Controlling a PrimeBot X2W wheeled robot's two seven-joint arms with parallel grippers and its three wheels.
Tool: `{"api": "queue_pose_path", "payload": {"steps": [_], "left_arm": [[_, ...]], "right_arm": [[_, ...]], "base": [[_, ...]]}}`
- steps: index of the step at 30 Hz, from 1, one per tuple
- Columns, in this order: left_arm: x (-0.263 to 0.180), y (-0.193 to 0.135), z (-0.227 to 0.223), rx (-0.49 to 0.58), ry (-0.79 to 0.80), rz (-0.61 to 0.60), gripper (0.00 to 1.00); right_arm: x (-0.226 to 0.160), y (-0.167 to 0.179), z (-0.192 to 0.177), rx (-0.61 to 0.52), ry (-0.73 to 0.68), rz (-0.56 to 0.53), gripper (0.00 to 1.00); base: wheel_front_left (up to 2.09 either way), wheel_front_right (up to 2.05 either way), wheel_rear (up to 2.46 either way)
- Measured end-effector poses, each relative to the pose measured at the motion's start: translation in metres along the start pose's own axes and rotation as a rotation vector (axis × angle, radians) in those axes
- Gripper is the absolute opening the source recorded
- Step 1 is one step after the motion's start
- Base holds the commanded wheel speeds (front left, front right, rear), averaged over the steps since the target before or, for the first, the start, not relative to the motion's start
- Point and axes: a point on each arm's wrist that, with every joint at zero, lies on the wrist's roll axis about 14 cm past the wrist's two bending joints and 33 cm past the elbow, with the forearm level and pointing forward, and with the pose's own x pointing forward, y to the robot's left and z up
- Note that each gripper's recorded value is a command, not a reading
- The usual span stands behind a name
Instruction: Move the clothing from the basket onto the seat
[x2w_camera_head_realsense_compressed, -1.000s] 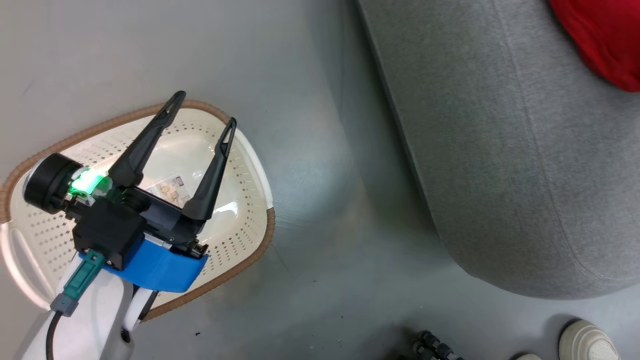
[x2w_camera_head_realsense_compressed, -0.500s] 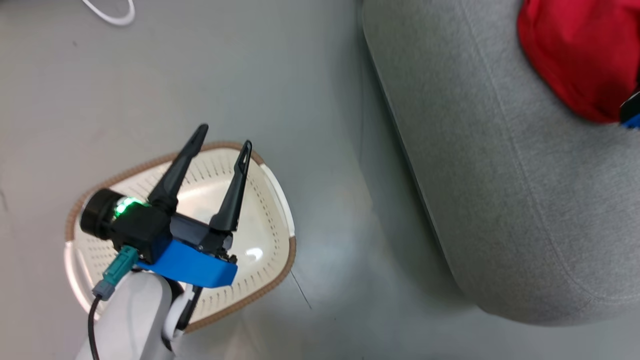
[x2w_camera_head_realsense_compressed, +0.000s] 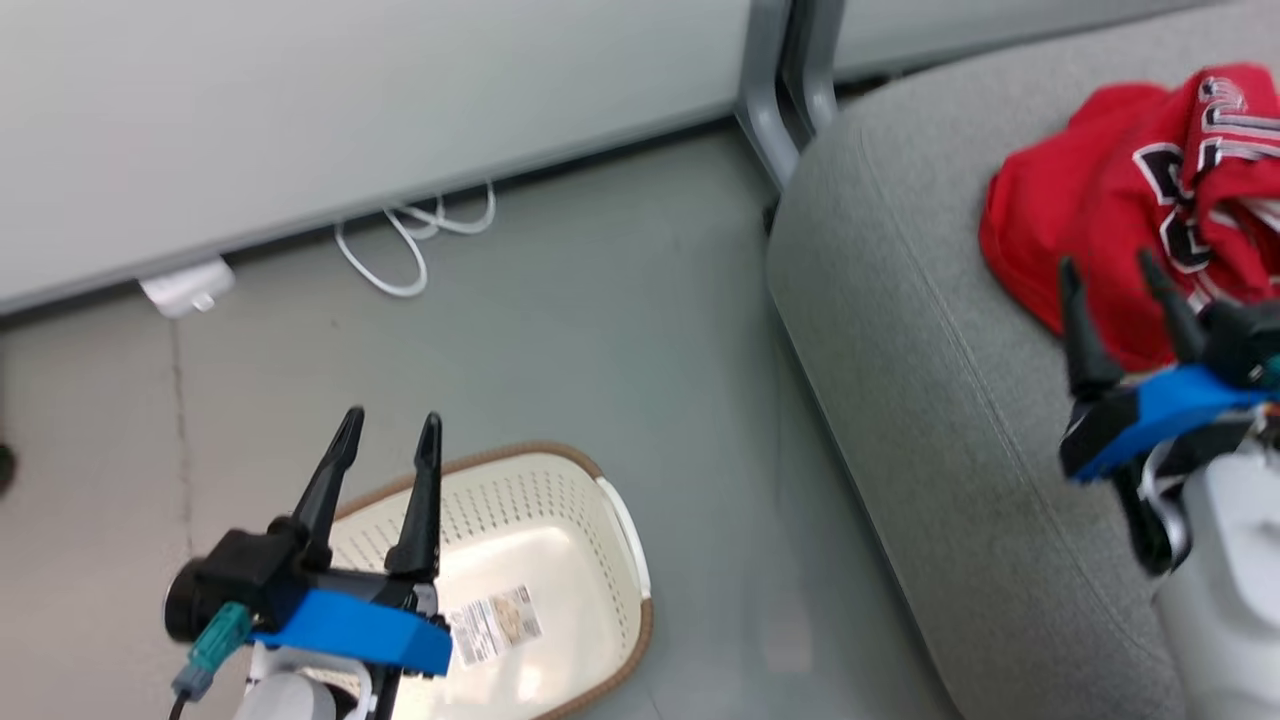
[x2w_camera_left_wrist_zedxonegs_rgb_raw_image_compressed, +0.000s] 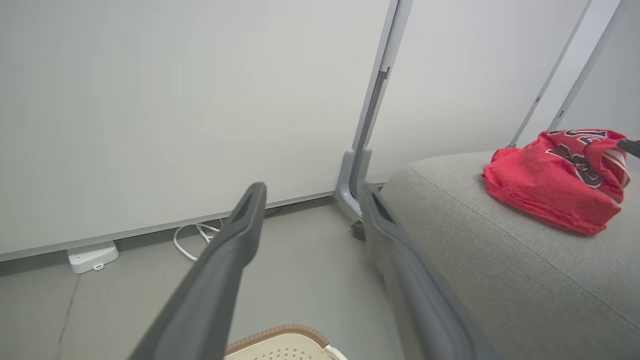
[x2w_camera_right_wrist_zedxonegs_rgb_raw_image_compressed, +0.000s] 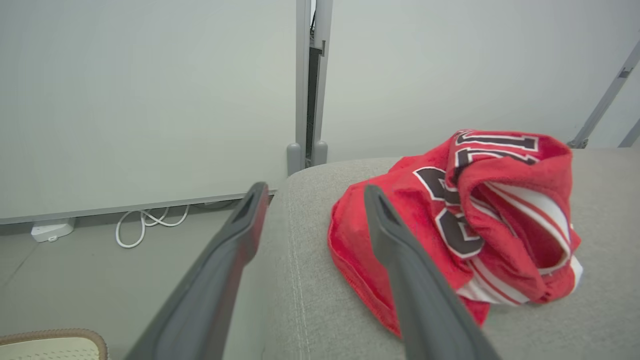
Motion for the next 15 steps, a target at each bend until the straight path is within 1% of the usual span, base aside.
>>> {"api": "queue_pose_path", "payload": {"steps": [6,15], "left_arm": [[-0.037,0.017,0.021,0.005,-0.05,0.111,1.0],[-0.09,0.054,0.032,-0.009,-0.092,0.293,1.0]], "right_arm": [[-0.03,0.047,0.009,0.023,-0.043,0.101,1.0],[-0.061,0.111,0.018,0.057,-0.079,0.227,1.0]], "base": [[0.0,0.0,0.0],[0.0,0.0,0.0]]}}
